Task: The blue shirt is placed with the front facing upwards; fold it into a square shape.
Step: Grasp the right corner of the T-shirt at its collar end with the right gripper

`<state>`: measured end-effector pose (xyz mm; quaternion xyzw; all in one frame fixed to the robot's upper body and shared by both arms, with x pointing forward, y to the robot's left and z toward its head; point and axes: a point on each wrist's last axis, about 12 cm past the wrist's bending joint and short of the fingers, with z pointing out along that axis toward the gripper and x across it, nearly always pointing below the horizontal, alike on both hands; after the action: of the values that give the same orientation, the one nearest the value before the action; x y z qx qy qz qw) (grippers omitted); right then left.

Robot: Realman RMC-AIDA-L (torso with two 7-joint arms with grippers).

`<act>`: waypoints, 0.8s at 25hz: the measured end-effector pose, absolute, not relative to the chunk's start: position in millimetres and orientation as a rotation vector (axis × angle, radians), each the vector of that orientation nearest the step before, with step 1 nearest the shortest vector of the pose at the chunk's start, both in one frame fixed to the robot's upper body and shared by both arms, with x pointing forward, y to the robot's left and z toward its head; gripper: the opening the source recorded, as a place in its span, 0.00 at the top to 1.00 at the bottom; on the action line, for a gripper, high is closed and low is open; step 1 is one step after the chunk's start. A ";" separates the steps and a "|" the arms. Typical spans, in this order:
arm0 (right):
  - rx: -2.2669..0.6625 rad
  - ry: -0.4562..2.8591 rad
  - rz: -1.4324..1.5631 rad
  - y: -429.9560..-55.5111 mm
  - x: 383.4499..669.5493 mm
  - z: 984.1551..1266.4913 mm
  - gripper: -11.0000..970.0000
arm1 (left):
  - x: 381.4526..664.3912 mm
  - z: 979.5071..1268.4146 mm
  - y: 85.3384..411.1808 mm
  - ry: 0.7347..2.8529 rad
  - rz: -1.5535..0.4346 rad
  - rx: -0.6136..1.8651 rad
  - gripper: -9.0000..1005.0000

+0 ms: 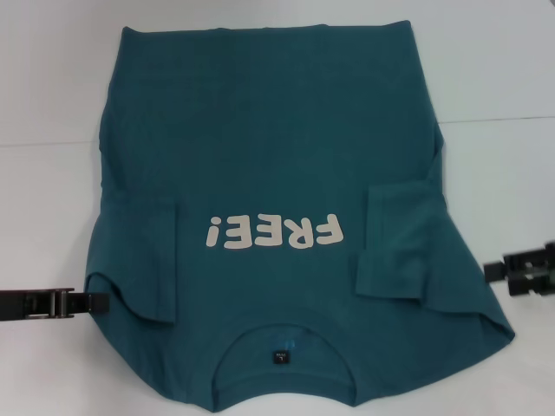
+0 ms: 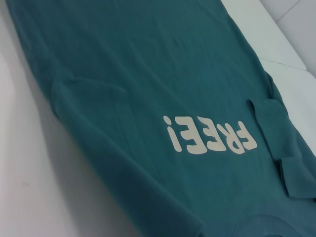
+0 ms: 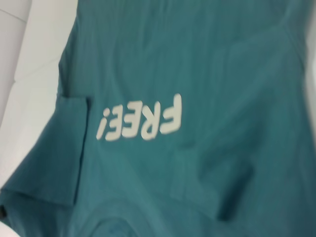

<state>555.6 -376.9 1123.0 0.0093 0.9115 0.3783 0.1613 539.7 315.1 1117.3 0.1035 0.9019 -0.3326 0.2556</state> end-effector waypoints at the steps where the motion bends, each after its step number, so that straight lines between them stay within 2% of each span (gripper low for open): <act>1: 0.025 2.612 1.077 -379.8 551.2 1120.1 0.24 | 539.9 1117.2 314.8 2.448 -0.904 0.282 0.96; 8: 0.026 2.673 0.994 -385.7 541.8 1104.5 0.24 | 541.6 1118.5 312.9 2.446 -0.904 0.293 0.96; 20: -0.001 2.727 0.937 -372.2 543.2 1088.8 0.24 | 539.6 1116.8 314.2 2.451 -0.908 0.284 0.96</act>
<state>543.2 -372.2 1088.8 -0.0002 0.9379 0.3223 0.1285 539.6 314.2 1116.8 0.1046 0.9017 -0.3342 0.2536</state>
